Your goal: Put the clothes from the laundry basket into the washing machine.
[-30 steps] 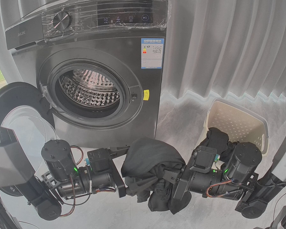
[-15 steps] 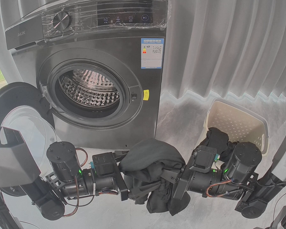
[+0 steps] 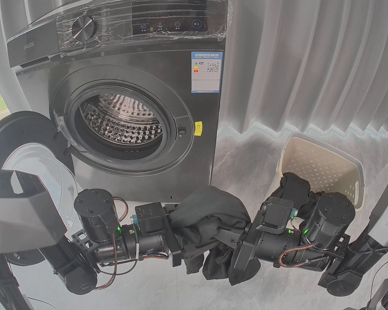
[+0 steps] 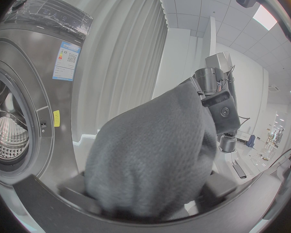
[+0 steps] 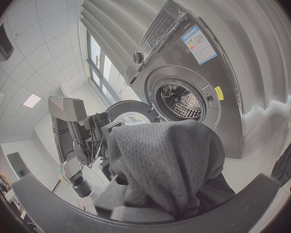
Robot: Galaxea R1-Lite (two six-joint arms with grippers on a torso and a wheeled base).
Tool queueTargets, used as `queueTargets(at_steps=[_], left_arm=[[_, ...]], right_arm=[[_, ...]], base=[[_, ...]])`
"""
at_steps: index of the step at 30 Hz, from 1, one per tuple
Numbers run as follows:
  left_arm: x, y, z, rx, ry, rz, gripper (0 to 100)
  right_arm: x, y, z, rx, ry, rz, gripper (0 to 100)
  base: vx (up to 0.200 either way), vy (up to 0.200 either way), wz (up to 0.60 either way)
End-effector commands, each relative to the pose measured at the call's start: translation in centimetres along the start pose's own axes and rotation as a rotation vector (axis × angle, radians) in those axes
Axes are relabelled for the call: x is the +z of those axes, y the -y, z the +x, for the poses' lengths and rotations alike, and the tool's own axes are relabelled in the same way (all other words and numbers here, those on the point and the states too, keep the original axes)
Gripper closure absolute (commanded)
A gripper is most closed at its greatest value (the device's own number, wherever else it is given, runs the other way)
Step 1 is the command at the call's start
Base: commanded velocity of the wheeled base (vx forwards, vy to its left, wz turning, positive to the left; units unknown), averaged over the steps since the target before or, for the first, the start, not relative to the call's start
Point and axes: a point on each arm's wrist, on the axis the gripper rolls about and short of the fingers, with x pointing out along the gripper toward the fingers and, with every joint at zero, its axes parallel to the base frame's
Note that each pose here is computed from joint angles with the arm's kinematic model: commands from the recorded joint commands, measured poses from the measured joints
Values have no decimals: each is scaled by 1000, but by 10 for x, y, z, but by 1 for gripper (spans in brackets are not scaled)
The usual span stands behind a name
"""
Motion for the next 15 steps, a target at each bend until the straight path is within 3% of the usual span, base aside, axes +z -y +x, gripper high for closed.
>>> queueTargets(at_steps=[1,15], left_arm=[[2,-2,3,4,13,2,100],[6,-2,3,3,27,5,100]], right_arm=[[-1,0,0,3,-3,1,100],[-1,0,0,3,-6,-4,100]], base=[[0,0,0],[0,0,0]])
